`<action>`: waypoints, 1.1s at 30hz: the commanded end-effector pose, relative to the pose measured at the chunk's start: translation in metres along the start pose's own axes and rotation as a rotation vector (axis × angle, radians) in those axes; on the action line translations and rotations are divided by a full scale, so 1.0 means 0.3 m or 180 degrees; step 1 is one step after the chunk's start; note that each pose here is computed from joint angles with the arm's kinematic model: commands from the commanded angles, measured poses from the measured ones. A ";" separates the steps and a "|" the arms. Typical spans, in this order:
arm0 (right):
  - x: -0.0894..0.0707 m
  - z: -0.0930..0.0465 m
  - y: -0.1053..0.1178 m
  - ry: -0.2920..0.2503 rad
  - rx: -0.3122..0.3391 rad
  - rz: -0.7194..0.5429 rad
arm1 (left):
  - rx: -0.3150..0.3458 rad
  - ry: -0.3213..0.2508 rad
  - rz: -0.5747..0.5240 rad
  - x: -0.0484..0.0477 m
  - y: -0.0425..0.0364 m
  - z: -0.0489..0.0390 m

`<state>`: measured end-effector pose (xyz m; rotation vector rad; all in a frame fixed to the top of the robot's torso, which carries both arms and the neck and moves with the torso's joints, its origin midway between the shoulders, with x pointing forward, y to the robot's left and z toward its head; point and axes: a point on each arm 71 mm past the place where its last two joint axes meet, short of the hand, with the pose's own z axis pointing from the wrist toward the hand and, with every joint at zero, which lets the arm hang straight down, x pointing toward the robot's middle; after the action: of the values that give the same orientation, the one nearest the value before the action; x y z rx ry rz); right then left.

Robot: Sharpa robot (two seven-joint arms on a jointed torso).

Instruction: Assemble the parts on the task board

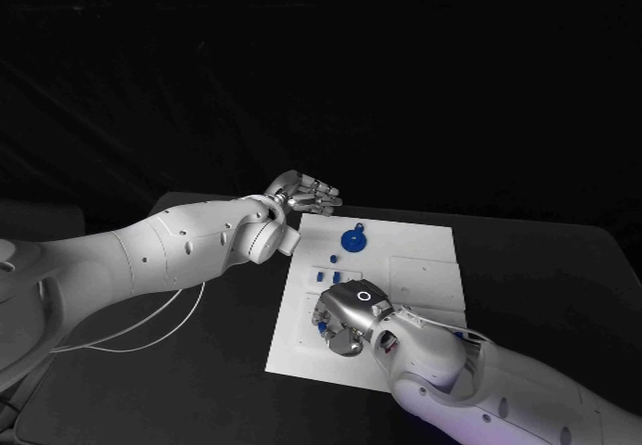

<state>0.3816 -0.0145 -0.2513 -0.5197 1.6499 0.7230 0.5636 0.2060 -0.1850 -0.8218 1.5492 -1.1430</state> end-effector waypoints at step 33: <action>-0.001 -0.024 -0.024 -0.0245 0.0019 0.0254 | 0.0007 0.0045 0.0006 0.000 -0.002 -0.001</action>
<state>0.3818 -0.0245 -0.2563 -0.4670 1.6611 0.7439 0.5636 0.2077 -0.1853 -0.8232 1.5520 -1.1384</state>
